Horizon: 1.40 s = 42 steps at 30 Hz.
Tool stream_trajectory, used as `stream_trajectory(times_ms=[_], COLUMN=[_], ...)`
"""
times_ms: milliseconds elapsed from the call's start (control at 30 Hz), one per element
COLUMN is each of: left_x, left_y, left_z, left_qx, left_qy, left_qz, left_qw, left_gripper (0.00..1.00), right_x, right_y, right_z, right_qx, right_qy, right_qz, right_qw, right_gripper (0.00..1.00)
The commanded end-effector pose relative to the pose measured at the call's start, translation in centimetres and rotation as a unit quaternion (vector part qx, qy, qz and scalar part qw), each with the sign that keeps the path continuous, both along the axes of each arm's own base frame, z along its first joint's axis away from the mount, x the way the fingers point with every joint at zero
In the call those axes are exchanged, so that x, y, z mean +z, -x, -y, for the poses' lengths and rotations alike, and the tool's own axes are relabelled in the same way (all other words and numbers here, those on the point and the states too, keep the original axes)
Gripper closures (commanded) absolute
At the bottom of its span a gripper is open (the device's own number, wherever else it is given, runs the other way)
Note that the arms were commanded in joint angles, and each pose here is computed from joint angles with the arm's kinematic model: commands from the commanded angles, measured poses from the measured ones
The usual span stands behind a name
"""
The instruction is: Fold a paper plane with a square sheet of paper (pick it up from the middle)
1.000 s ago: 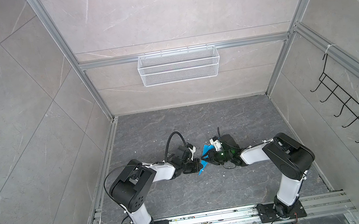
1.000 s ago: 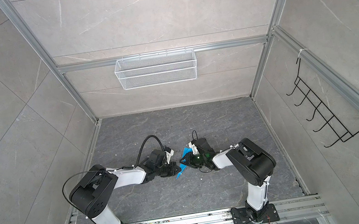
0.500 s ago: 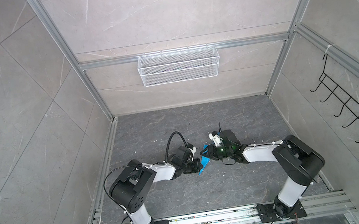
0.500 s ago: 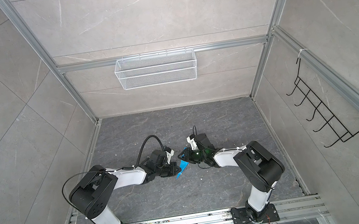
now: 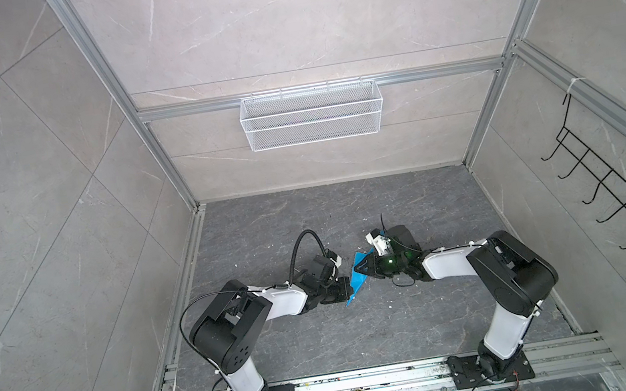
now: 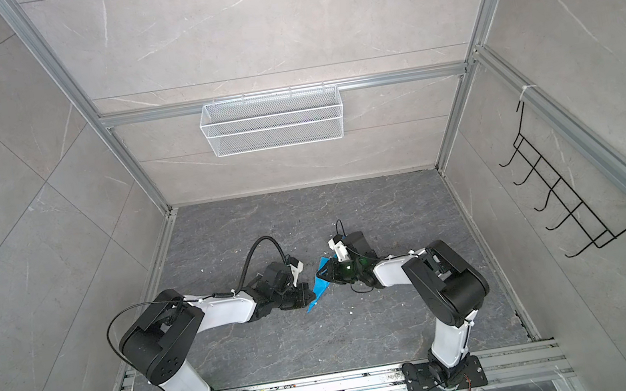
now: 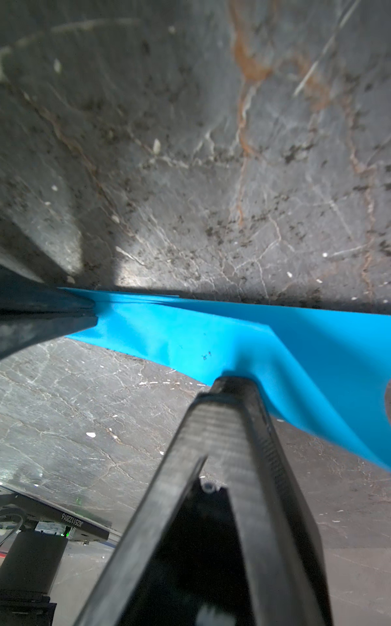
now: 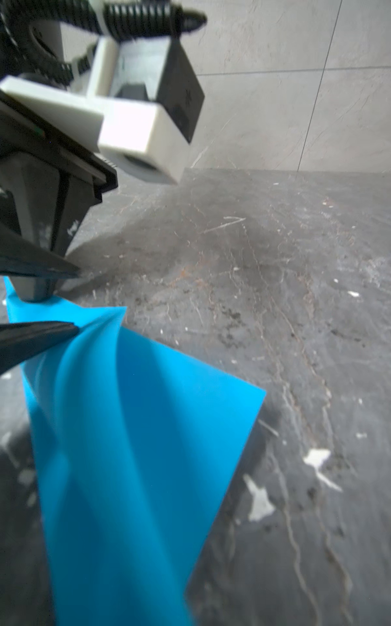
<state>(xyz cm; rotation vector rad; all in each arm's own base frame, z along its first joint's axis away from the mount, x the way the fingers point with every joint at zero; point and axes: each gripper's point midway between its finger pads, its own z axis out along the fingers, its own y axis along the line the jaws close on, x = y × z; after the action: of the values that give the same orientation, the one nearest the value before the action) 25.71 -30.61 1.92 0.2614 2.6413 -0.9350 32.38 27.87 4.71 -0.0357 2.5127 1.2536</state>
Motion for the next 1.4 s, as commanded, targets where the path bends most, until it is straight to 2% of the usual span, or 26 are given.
stream_trajectory(times_ms=[0,633,733,900,1067,1200,1367], left_x=[-3.7,-3.5,-2.2,2.6,5.5,6.0,4.9], left_y=[1.9,1.8,1.2,-0.3,-0.9,-1.3,-1.5], left_z=[-3.8,-3.3,-2.5,0.2,1.7,2.3,3.2], left_qx=[0.033,0.028,0.019,-0.005,-0.015,-0.013,-0.013], left_qy=[-0.092,-0.089,-0.075,-0.012,0.022,0.027,0.013], left_qz=[-0.051,-0.054,-0.041,0.002,0.026,0.031,0.013], left_qw=[0.994,0.994,0.996,1.0,0.999,0.999,1.0], left_gripper=[1.0,1.0,1.0,1.0,0.97,0.96,0.95], right_x=[-0.3,-3.8,-4.4,-5.3,-5.8,-5.9,-6.0], right_y=[-0.5,-1.2,-0.8,-0.3,-0.1,0.0,0.1], right_z=[-0.1,2.7,3.0,3.1,3.2,3.2,3.3], right_qx=[0.02,-0.027,-0.031,-0.037,-0.041,-0.044,-0.047], right_qy=[0.004,0.032,0.035,0.031,0.027,0.027,0.028], right_qz=[0.003,-0.036,-0.043,-0.055,-0.062,-0.064,-0.068], right_qw=[1.0,0.998,0.998,0.997,0.997,0.997,0.996], right_gripper=[0.74,0.74,0.74,0.75,0.75,0.75,0.76])
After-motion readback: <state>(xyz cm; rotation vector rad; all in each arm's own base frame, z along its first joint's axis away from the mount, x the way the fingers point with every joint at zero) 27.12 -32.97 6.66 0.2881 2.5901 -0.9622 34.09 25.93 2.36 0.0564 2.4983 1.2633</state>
